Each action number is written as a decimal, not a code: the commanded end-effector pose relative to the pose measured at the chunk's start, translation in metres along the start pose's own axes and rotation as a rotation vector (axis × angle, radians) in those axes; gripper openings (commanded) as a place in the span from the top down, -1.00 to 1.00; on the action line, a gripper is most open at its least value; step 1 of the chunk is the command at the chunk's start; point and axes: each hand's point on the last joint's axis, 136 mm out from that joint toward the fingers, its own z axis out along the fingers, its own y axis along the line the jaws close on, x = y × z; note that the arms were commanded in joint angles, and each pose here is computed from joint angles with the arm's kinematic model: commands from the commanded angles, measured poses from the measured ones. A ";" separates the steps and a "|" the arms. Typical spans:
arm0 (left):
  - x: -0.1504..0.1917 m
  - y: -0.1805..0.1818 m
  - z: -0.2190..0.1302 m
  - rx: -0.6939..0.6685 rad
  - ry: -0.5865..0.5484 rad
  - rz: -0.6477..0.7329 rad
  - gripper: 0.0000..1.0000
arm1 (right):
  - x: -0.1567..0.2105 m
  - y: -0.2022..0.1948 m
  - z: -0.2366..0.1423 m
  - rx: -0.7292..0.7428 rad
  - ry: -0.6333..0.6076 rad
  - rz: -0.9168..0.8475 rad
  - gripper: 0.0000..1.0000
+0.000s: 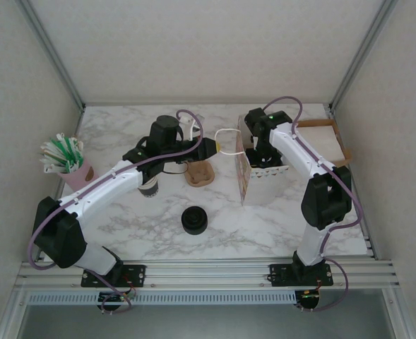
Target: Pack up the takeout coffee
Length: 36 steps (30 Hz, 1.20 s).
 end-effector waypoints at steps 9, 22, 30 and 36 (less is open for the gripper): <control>-0.008 -0.007 -0.008 0.008 -0.039 0.023 0.76 | 0.003 0.002 0.013 -0.006 0.037 -0.006 -0.30; -0.009 -0.007 -0.008 0.009 -0.041 0.022 0.77 | 0.003 0.001 0.014 -0.005 0.039 -0.005 -0.30; -0.009 -0.006 -0.007 0.008 -0.041 0.022 0.76 | 0.003 0.002 0.015 -0.005 0.040 -0.008 -0.31; -0.009 -0.006 -0.006 0.008 -0.038 0.021 0.74 | 0.004 0.001 0.016 -0.004 0.042 -0.007 -0.32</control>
